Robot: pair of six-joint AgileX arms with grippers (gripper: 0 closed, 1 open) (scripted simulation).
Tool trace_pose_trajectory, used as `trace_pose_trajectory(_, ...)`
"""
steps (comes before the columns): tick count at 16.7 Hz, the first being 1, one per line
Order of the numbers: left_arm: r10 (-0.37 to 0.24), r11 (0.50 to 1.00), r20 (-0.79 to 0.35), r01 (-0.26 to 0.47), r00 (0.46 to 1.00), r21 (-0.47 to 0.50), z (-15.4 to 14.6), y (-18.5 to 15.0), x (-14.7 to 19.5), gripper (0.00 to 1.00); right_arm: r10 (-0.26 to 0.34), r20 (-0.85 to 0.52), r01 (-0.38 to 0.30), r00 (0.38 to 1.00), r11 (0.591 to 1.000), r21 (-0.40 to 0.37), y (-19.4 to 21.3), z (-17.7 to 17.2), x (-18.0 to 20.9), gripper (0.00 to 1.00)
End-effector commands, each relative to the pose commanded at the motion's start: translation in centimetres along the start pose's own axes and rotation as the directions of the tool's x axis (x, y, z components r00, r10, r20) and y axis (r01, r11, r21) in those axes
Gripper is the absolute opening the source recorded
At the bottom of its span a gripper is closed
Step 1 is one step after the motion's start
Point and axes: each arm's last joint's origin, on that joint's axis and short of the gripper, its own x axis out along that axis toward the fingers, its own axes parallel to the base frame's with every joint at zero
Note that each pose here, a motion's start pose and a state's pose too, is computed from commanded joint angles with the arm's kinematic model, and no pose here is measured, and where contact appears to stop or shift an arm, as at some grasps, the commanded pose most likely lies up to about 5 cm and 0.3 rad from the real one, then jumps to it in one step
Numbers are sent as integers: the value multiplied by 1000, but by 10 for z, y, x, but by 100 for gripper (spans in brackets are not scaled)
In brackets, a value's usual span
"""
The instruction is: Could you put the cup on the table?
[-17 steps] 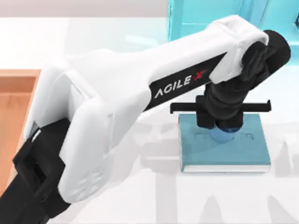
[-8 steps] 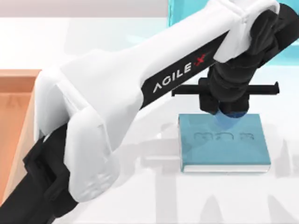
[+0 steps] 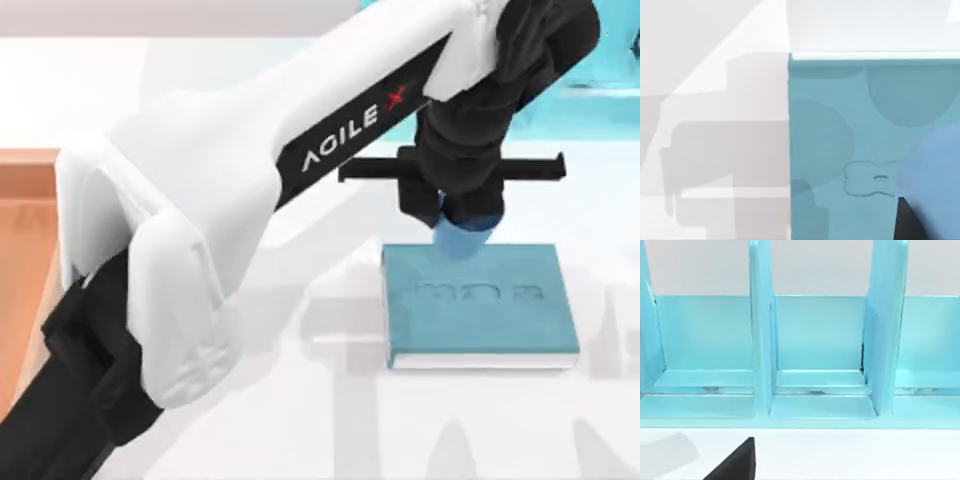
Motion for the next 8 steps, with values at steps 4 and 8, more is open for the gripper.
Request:
trace_pose_trajectory(4, -16, 1000, -86, 15, 996, -10, 51, 61, 1, 0, 0, 0, 0, 1000, 1000, 0, 0, 0, 0, 100)
trace_pose_trajectory(8, -49, 999, -125, 47, 991, -15, 74, 98, -3, 0, 0, 0, 0, 1000, 1000, 0, 0, 0, 0, 100)
